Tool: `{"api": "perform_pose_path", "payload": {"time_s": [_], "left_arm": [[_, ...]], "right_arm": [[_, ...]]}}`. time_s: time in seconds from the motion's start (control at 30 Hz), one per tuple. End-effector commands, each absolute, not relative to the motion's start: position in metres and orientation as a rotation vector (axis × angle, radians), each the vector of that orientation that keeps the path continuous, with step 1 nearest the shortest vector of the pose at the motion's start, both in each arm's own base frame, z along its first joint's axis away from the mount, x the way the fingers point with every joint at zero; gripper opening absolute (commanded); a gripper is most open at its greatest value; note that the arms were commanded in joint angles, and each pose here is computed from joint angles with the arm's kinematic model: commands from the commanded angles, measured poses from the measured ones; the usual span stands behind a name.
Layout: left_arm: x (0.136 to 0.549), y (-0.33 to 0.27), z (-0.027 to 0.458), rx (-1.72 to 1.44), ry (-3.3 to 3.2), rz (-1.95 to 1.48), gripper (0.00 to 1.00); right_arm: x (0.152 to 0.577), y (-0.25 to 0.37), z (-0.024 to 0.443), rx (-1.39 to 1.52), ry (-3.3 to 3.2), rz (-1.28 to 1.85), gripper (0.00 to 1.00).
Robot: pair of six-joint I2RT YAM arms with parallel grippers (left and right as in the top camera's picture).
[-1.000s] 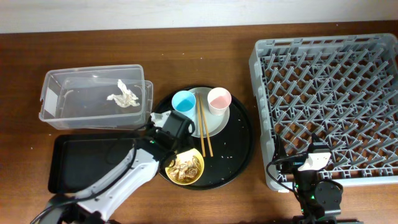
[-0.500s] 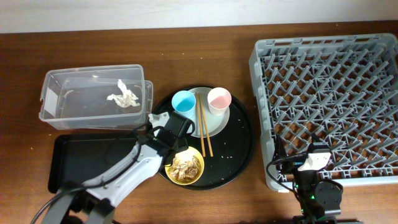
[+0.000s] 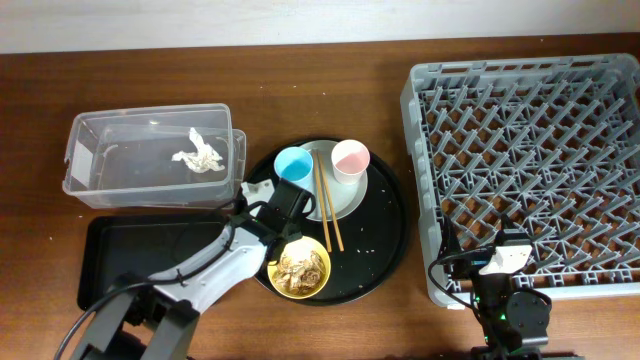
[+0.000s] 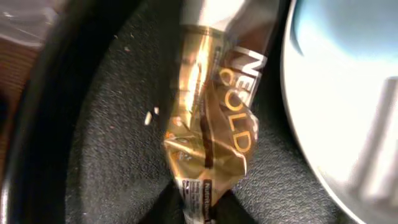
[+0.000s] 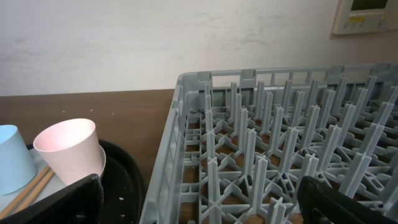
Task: Sort waste into correct bins and load items into the dishwasher rack
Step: 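Carry the wrapper into the clear bin and release it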
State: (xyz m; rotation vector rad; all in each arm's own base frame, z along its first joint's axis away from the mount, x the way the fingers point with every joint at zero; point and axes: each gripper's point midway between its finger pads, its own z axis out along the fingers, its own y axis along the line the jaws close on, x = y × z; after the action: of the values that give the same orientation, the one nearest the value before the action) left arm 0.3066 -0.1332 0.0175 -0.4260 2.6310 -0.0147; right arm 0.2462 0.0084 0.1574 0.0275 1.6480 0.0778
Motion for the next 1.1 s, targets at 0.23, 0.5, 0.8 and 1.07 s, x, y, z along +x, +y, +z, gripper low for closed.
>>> {"api": "perform_pose_path", "payload": {"time_s": [0.23,0.5,0.8,1.07], "left_arm": [[0.335,-0.126,0.157,-0.481,2.236,-0.218,0.04],[0.358,-0.04,0.203,-0.69,2.009,-0.117,0.01],[0.397,0.046,0.175,-0.926,1.904,-0.003,0.01],[0.422,0.063,0.11,-0.981,1.97,0.059,0.13]], "right_arm": [[0.246,0.007,0.155,0.034,1.652,0.073,0.98],[0.246,0.007,0.155,0.033,1.652,0.073,0.98],[0.246,0.007,0.155,0.034,1.652,0.073,0.98],[0.246,0.007,0.155,0.033,1.652,0.072,0.98]]}}
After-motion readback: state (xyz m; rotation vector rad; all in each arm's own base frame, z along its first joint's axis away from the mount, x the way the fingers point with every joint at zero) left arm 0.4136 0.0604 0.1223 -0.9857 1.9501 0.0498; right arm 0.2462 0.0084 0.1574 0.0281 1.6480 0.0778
